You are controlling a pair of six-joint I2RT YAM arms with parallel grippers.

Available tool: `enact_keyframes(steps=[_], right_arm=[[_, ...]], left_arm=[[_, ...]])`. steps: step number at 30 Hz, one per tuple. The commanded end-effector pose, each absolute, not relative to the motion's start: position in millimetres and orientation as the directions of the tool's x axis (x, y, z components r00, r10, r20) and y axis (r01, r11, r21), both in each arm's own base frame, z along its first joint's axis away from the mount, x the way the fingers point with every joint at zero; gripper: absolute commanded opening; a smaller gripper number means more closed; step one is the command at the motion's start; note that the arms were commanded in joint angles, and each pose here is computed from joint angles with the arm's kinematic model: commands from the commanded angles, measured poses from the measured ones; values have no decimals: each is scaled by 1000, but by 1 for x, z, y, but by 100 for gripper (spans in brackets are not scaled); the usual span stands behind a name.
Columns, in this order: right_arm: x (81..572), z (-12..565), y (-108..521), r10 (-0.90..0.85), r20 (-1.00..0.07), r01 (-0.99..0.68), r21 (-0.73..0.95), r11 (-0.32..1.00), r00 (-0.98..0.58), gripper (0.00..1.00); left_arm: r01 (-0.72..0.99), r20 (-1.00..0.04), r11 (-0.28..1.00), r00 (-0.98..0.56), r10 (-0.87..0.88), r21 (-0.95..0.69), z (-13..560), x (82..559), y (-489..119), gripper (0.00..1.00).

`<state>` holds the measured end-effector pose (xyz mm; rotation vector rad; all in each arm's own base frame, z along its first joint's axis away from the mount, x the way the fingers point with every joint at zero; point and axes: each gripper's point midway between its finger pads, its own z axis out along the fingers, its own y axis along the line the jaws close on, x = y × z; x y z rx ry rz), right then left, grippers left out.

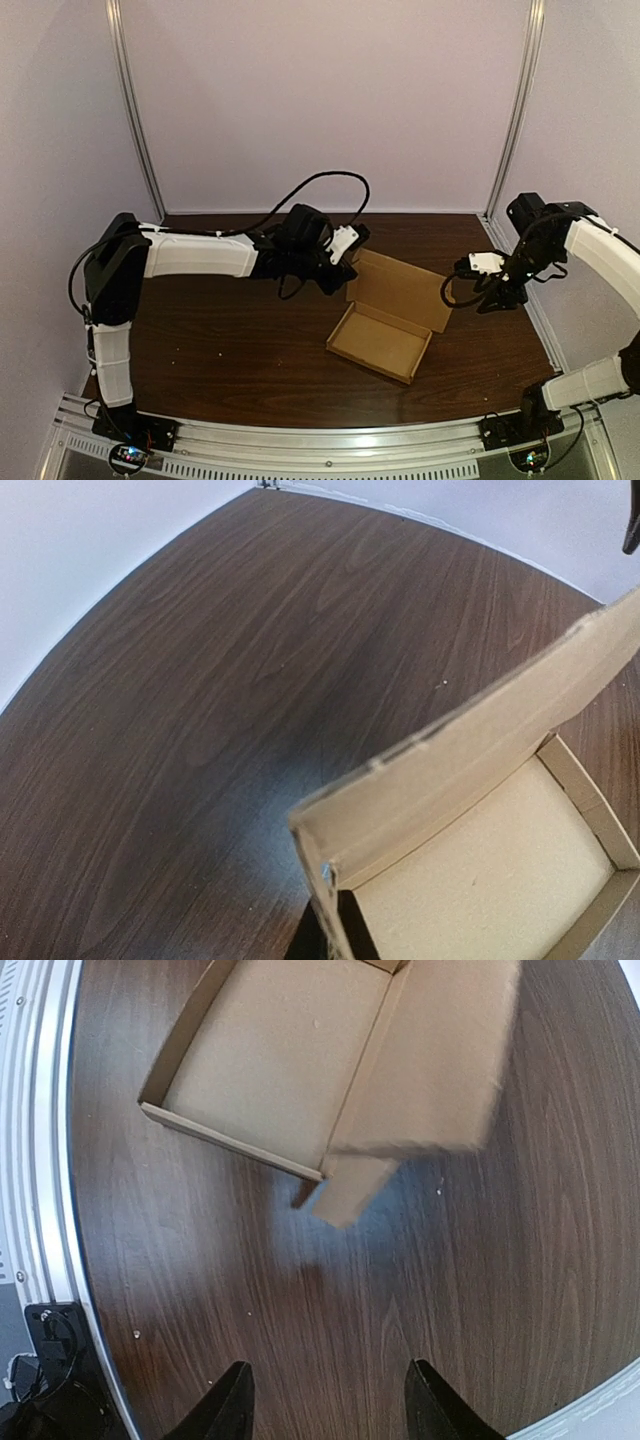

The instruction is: Fold the paper box

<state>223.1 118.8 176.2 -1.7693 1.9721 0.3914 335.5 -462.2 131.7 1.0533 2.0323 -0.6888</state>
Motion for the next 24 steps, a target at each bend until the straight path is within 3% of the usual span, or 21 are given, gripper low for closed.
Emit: enact_keyframes(steps=[1,15,24], right_arm=[[241,171,102,-867,-488,-983,-88,159,-96,51],[295,152,115,-839,-539,-963,-181,199,-72,49],[246,133,159,-853,-522,-994,-99,39,19,47]], left_arm=[[846,-803,521,-384,455,-109,130,343,-466,3],[840,-810,531,-384,443,-107,132,344,-465,3],[816,-793,565,-423,439,-123,129,345,-461,0]])
